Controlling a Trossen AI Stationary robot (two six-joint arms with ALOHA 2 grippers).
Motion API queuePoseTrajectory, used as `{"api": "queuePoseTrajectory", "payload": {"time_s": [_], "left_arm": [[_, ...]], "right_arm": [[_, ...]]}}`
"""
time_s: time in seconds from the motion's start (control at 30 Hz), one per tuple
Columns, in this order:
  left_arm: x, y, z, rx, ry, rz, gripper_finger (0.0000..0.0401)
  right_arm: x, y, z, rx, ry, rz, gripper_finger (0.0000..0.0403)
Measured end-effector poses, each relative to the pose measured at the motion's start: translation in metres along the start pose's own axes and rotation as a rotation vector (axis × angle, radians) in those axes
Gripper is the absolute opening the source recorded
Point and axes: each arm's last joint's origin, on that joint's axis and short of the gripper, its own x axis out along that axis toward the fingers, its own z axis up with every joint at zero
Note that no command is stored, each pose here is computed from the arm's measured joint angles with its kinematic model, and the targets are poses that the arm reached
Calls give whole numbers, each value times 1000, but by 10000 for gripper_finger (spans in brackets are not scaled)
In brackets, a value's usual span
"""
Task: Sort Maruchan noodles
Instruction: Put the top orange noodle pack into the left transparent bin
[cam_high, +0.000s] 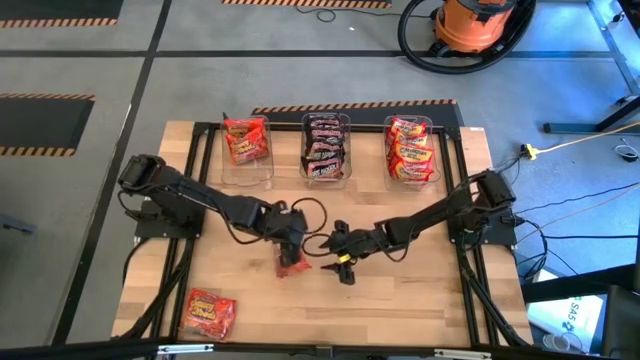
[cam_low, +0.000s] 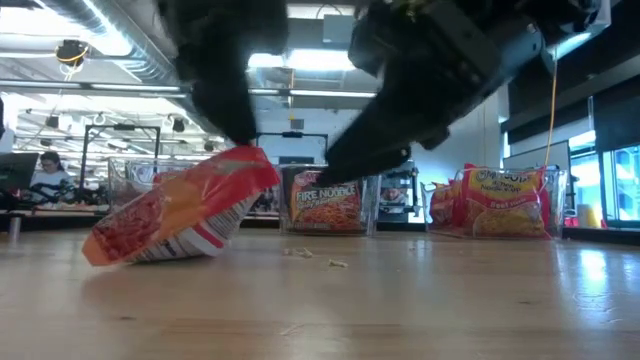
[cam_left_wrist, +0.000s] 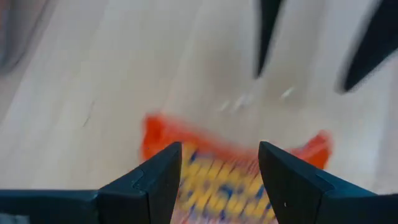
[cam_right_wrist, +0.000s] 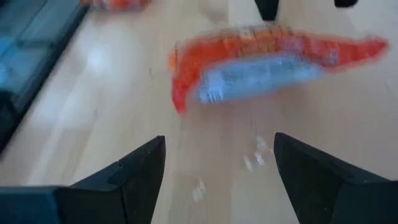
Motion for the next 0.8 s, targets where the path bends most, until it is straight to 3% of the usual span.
{"api": "queuePoseTrajectory", "payload": {"time_s": [0.2, 0.3, 0.5, 0.63, 0.8], "left_arm": [[-7, 0, -29, -18, 155, 191, 206], [-2, -7, -46, -12, 188, 211, 206], [7, -20, -79, -50, 183, 177, 206], [14, -27, -88, -71, 129, 107, 206], [20, -35, -86, -64, 31, -5, 206]], "right_arm": [[15, -1, -7, 110, -43, 14, 277], [22, -1, -12, 176, -56, 20, 277], [33, -2, -18, 234, -92, 57, 277], [38, -2, -19, 239, -133, 52, 277], [38, -5, -16, 244, -183, -64, 277]]}}
